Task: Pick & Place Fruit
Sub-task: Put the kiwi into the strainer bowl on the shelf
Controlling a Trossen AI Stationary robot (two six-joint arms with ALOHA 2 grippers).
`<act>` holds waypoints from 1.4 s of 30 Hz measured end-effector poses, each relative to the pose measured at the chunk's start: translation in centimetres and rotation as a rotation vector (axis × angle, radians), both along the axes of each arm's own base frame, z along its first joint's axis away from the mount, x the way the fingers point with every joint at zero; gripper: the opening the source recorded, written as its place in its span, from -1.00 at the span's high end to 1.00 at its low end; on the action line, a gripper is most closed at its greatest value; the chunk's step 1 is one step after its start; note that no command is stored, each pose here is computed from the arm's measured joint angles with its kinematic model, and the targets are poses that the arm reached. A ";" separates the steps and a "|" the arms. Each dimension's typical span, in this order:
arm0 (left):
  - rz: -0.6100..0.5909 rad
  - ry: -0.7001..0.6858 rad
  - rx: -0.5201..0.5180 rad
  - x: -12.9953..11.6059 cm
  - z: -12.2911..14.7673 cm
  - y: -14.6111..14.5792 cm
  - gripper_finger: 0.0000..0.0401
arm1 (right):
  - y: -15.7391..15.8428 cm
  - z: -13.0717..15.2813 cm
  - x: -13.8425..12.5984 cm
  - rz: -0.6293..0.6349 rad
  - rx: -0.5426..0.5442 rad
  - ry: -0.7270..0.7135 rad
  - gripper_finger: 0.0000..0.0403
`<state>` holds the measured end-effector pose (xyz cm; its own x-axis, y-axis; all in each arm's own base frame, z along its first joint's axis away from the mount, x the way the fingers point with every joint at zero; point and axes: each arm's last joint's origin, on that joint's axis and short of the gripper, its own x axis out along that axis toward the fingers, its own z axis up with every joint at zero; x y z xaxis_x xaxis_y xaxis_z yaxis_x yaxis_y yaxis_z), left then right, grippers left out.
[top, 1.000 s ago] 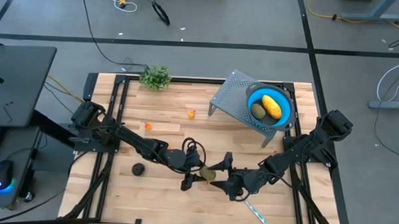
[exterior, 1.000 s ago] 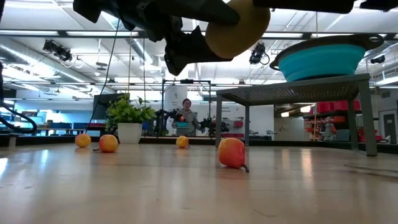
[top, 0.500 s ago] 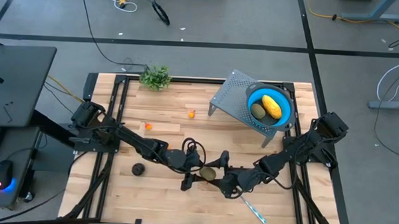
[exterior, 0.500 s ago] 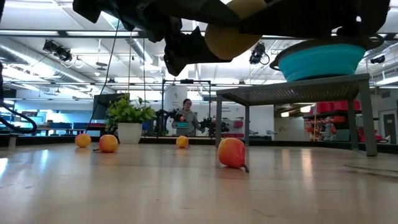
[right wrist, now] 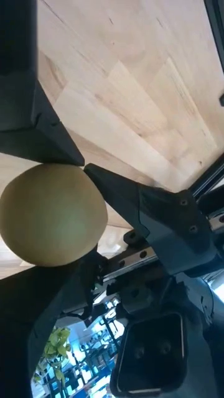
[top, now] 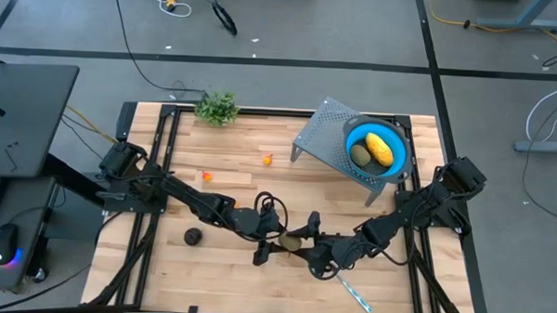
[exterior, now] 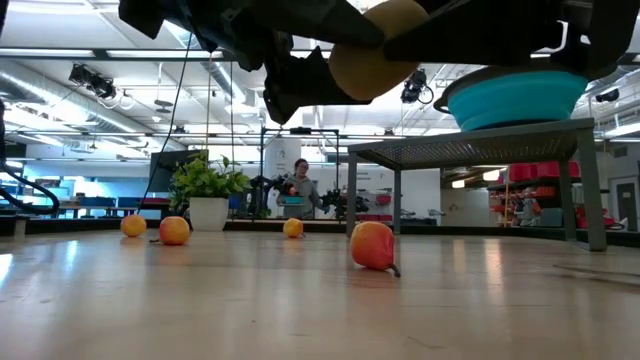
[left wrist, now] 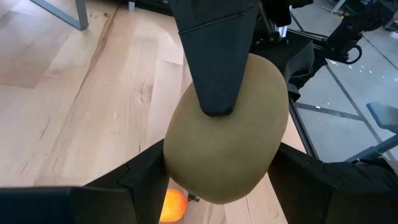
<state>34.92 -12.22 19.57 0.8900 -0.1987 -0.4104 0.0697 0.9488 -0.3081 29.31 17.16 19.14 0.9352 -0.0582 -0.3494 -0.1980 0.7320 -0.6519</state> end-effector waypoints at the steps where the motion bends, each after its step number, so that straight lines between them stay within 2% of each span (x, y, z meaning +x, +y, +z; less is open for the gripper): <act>1: 0.000 0.000 0.000 0.0 0.0 0.0 -0.26 | 0.0 0.0 0.0 0.000 0.000 0.000 -0.21; 9: -0.003 -0.003 0.002 0.0 0.0 0.0 -0.33 | 0.0 0.0 0.0 -0.004 -0.002 -0.003 -0.19; 19: -0.030 -0.014 -0.004 -0.2 0.5 0.0 -0.75 | 0.0 0.1 0.0 -0.007 0.003 -0.009 -0.19; 24: -0.035 -0.073 0.003 -0.8 2.6 0.2 -0.95 | 0.5 0.1 -0.3 0.000 0.000 -0.013 -0.19; 26: -0.023 -0.075 0.015 -1.3 3.4 0.4 -0.98 | 0.8 0.2 -0.5 -0.029 -0.033 -0.025 -0.19; 29: 0.036 -0.048 0.062 -2.2 4.4 1.0 -0.96 | 1.3 0.9 -1.4 -0.140 -0.155 -0.071 -0.19; 35: 0.152 -0.025 0.197 -3.4 4.9 0.8 -0.94 | 1.5 4.4 -3.1 -0.499 -0.343 -0.179 -0.19; 38: 0.154 -0.028 0.222 -3.4 4.5 0.1 -0.94 | 0.5 6.2 -3.8 -0.631 -0.373 -0.200 -0.19; 42: 0.166 -0.020 0.232 -3.4 3.8 -0.6 -0.94 | -2.1 9.1 -4.4 -0.816 -0.356 -0.224 -0.19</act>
<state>31.54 -12.80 23.33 0.9107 0.0476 -0.4104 -0.0885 0.9928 -0.0812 24.87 15.03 28.27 0.6003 -0.7998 -0.0001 0.4504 0.3382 -0.8263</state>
